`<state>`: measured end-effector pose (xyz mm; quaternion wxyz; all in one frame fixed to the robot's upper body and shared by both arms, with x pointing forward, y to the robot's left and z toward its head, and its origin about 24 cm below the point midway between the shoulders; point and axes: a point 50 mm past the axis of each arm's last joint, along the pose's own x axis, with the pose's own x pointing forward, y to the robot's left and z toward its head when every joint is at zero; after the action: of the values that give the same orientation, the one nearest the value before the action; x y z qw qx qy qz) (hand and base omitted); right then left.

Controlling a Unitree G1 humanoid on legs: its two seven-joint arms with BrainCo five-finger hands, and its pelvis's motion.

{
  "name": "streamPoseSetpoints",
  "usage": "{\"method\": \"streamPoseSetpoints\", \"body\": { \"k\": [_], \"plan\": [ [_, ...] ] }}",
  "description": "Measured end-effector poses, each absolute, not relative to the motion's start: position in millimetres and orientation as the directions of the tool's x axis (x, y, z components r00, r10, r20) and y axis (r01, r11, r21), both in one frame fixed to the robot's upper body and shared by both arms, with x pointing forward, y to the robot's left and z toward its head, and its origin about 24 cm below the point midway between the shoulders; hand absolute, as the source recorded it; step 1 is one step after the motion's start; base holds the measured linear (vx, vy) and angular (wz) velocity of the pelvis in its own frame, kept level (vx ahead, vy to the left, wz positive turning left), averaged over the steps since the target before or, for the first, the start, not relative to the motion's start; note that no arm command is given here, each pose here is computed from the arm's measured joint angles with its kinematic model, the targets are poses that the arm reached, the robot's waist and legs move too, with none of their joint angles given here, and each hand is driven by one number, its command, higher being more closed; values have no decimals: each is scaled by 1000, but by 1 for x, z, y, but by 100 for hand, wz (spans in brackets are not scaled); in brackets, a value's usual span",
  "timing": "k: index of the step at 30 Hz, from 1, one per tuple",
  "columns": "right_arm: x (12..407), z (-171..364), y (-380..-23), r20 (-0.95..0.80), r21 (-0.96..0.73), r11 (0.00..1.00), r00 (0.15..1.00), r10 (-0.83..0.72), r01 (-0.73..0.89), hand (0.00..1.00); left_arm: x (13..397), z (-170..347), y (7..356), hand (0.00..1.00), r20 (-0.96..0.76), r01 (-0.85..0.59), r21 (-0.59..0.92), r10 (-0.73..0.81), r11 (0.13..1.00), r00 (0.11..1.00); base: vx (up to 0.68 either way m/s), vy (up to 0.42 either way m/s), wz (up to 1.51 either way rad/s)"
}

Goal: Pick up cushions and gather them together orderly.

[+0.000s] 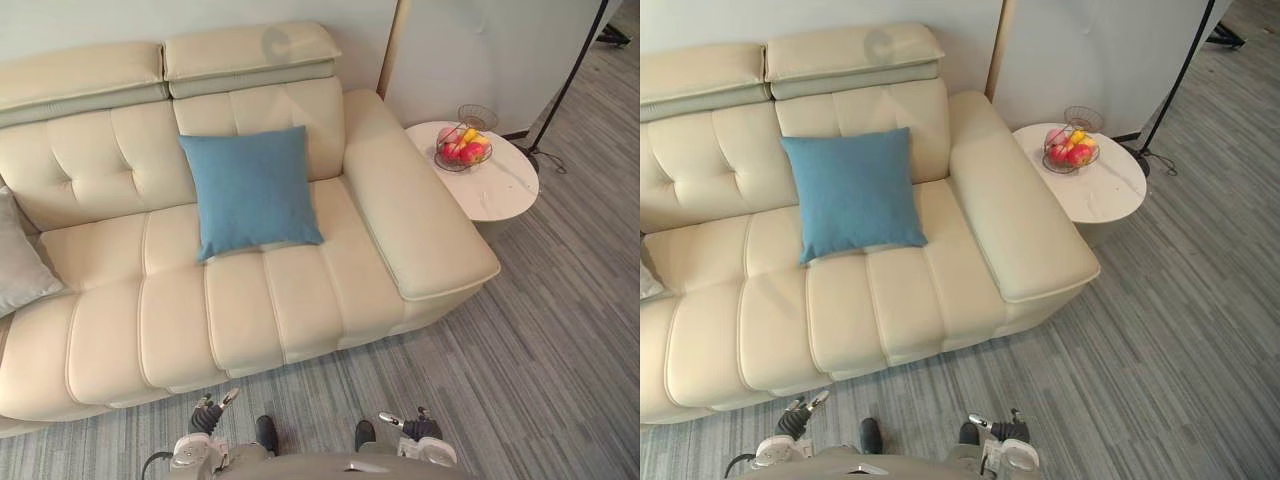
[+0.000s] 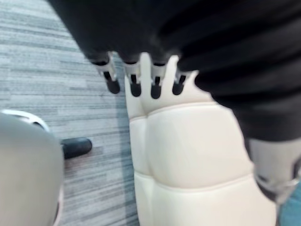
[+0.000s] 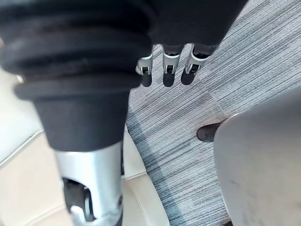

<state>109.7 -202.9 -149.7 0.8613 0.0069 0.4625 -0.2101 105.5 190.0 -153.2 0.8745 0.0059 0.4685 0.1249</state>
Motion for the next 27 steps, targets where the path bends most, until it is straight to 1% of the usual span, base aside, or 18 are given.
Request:
{"method": "streamPoseSetpoints", "body": {
  "k": [3, 6, 10, 12, 16, 20, 23, 24, 25, 27],
  "plan": [
    [109, -151, -202, -808, -180, 912, 474, -351, 368, 0, 106, -153, 190, 0, -818, -208, 127, 221, 970, 532, 44, -44, -7],
    [113, -151, -200, -806, -167, 914, 483, -342, 369, 0, 111, -151, 192, 0, -809, -221, 125, 229, 967, 542, -28, -24, -48],
    [118, -148, -205, -794, -172, 910, 494, -354, 376, 0, 117, -150, 187, 0, -804, -224, 108, 218, 969, 553, -107, -5, -108],
    [118, -147, -202, -791, -161, 910, 502, -351, 382, 0, 127, -147, 187, 0, -788, -221, 106, 218, 969, 576, -173, 78, -113],
    [130, -142, -197, -768, -126, 909, 541, -343, 398, 0, 132, -145, 192, 0, -779, -230, 113, 229, 967, 584, -142, 59, -163],
    [128, -143, -199, -770, -132, 908, 535, -346, 397, 0, 132, -145, 189, 0, -782, -212, 110, 216, 971, 585, 45, -15, -156],
    [136, -141, -206, -762, -150, 910, 540, -356, 387, 0, 138, -143, 186, 0, -772, -184, 103, 195, 978, 604, 122, -207, -180],
    [141, -138, -216, -748, -172, 906, 547, -376, 387, 0, 137, -145, 175, 0, -783, -135, 87, 152, 987, 603, 206, -388, -225],
    [141, -138, -216, -749, -172, 905, 545, -377, 389, 0, 136, -146, 173, 0, -788, -124, 86, 143, 989, 599, 235, -410, -217],
    [137, -140, -219, -759, -184, 905, 530, -379, 384, 0, 137, -146, 167, 0, -788, -103, 78, 124, 992, 603, 178, -133, -83]
  ]
}}
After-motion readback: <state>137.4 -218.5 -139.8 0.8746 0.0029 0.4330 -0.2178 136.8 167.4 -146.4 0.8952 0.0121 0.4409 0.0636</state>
